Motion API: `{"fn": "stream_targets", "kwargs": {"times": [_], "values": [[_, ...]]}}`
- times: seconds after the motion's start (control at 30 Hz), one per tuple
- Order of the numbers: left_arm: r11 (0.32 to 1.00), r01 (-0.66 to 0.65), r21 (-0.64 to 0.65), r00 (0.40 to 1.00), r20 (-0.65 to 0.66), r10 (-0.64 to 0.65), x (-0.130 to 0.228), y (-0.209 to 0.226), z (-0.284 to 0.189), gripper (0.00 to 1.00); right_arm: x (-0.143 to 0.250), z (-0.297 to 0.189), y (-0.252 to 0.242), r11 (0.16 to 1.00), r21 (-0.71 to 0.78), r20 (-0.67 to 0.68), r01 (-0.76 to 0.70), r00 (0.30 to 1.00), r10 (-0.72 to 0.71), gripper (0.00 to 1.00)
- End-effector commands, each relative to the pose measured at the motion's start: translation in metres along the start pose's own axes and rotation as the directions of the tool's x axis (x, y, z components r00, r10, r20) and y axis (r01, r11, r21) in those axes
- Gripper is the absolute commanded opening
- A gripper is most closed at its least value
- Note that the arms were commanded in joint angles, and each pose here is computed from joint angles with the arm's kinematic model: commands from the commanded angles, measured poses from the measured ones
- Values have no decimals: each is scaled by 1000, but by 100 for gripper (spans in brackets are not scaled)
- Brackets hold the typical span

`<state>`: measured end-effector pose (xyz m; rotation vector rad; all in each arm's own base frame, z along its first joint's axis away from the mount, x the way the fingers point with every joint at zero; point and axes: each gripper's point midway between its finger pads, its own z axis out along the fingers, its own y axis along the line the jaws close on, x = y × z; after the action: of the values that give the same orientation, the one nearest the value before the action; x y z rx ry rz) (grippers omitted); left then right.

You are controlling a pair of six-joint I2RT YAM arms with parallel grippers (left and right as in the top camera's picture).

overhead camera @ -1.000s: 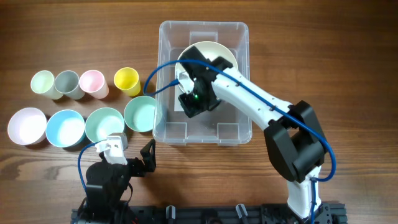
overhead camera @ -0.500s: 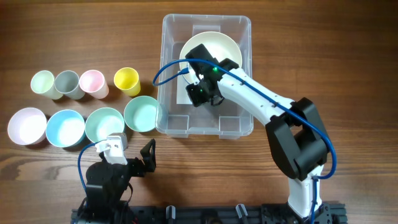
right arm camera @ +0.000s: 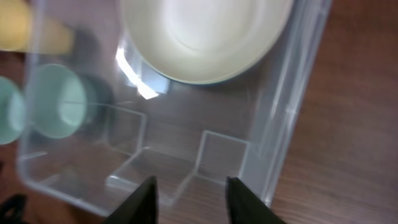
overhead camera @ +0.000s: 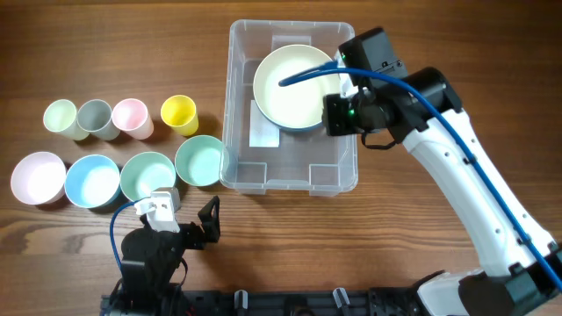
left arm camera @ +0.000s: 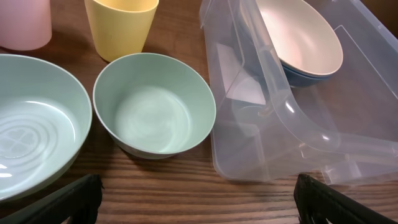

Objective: Pack container

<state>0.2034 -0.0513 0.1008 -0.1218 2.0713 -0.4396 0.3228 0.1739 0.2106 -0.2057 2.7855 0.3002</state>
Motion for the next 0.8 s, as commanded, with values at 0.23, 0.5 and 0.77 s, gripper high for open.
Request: {"fn": "stream_targets", "kwargs": {"times": [0.23, 0.5, 0.77], "values": [[1000, -23, 20, 1000, 0, 23, 1, -3, 0, 100, 34, 63, -73, 964, 121, -144, -238, 956, 255, 65], [1000, -23, 19, 1000, -1, 23, 1, -3, 0, 100, 57, 93, -66, 980, 40, -207, -196, 958, 200, 34], [1000, -23, 20, 1000, 0, 23, 1, -3, 0, 100, 78, 99, -80, 959, 130, -241, -251, 931, 276, 5]]}}
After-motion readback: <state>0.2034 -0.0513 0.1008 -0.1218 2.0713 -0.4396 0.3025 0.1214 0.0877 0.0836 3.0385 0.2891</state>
